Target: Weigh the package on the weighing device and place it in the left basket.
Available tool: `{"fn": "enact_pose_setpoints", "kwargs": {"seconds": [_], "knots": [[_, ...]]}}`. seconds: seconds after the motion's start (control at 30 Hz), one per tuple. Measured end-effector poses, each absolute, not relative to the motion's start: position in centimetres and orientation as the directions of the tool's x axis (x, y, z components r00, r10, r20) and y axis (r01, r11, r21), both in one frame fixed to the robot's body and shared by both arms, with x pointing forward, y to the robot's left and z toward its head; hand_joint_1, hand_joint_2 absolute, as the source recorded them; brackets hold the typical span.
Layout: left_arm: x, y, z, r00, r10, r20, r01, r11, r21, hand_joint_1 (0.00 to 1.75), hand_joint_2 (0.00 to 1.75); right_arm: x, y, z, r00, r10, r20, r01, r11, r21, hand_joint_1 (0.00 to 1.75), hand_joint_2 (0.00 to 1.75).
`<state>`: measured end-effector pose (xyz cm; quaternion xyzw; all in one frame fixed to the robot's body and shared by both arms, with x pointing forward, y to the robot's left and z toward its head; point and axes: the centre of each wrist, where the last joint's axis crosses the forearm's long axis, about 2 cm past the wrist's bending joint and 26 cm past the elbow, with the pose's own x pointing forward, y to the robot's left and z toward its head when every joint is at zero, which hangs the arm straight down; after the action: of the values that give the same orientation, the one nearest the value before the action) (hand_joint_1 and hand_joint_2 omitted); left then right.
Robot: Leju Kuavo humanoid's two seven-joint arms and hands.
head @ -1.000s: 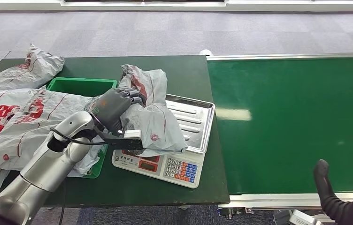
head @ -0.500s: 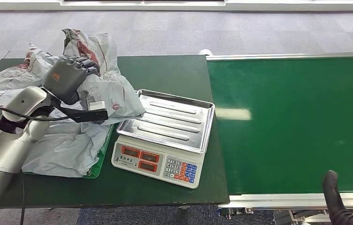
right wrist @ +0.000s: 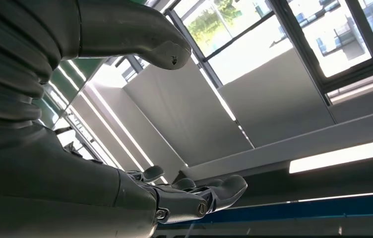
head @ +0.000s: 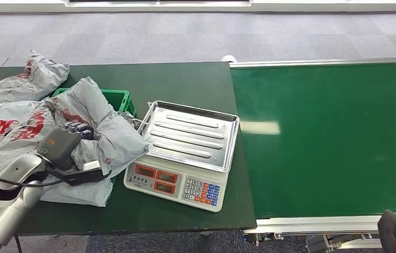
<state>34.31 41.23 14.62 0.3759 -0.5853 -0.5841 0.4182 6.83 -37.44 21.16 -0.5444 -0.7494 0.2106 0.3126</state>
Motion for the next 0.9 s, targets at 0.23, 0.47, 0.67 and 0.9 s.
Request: {"fn": "enact_pose_setpoints", "kwargs": {"seconds": [0.23, 0.47, 0.67, 0.9], "knots": [[31.7, 41.4, 12.1, -0.314, -0.946, 0.079, 0.079, 0.056, 0.995, 1.75, 1.75, 6.3, -37.5, 21.1, -0.167, 0.956, 0.24, 0.691, 0.287, -0.663, 0.0, 1.75], [30.8, 41.7, 11.4, -0.286, -0.953, 0.094, 0.09, 0.07, 0.993, 0.0, 1.31, 6.4, -37.5, 21.2, -0.149, 0.958, 0.247, 0.696, 0.278, -0.662, 0.0, 1.75], [30.6, 42.4, 11.6, -0.187, -0.973, 0.133, 0.03, 0.13, 0.991, 0.0, 0.0, 6.5, -37.5, 21.2, -0.129, 0.959, 0.253, 0.699, 0.27, -0.662, 0.0, 1.75], [31.3, 42.2, 14.8, -0.045, -0.93, 0.364, -0.325, 0.359, 0.875, 0.0, 0.0, 6.5, -37.3, 21.2, -0.088, 0.972, 0.217, 0.716, 0.213, -0.664, 0.0, 1.75]]}}
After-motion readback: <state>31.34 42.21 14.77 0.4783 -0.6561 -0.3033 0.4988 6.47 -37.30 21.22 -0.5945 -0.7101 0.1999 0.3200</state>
